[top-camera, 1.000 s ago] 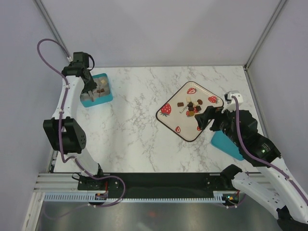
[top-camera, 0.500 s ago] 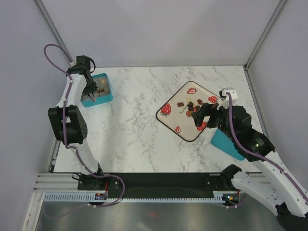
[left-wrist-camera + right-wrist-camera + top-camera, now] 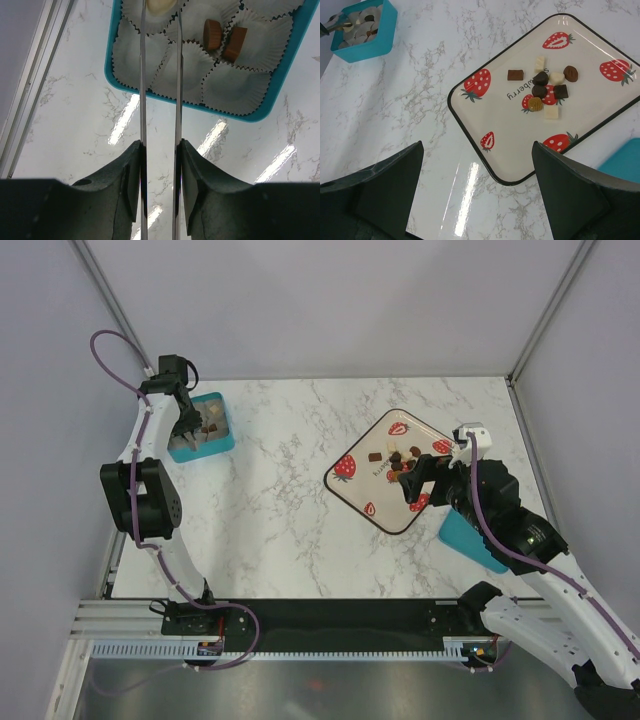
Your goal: Pack the chocolate
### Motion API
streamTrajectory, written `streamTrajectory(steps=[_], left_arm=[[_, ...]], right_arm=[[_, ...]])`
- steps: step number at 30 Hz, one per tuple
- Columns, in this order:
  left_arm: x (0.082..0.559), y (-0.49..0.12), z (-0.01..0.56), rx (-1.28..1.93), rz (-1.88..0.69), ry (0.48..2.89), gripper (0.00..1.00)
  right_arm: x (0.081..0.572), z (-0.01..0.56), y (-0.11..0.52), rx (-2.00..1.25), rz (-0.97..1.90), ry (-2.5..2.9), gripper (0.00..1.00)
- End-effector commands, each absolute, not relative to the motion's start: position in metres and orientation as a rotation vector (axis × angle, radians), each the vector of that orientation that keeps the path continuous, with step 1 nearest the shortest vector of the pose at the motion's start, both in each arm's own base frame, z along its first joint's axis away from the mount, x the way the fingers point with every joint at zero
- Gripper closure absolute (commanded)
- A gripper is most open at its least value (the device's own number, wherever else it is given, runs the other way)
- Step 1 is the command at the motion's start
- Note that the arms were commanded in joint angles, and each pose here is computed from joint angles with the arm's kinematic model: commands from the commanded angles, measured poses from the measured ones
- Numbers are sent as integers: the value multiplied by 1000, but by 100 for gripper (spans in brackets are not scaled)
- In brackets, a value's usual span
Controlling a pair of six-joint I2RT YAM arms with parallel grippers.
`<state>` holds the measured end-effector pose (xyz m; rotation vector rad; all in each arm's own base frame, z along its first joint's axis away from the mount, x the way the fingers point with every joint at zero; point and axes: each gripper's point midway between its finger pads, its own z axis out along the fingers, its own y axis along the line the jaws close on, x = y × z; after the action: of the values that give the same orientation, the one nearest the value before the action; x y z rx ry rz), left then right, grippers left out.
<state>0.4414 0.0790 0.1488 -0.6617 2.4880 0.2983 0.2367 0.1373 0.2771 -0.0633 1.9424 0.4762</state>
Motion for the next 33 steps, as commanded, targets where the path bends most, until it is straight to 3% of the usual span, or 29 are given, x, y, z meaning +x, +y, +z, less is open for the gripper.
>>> streamTrajectory(steps=[1,11,20,23,28,33], left_arm=[[450,89,167,-681,332,2402,59],[450,90,172,-651,343,2399,50],[446,76,220,-587,276,2309,48],[443,44,243,-457,211,2290,48],[418,-71,260,-142,-5,2297,48],[364,-193,256,202,-223,2308,48]], right_arm=[[243,290,135,-64,452,1892,2],[239,299,133,-76,462,1872,2],[233,309,132,-65,488,1859,2],[231,313,131,-57,498,1854,2],[229,312,125,-44,470,1869,2],[226,316,117,-19,446,1867,2]])
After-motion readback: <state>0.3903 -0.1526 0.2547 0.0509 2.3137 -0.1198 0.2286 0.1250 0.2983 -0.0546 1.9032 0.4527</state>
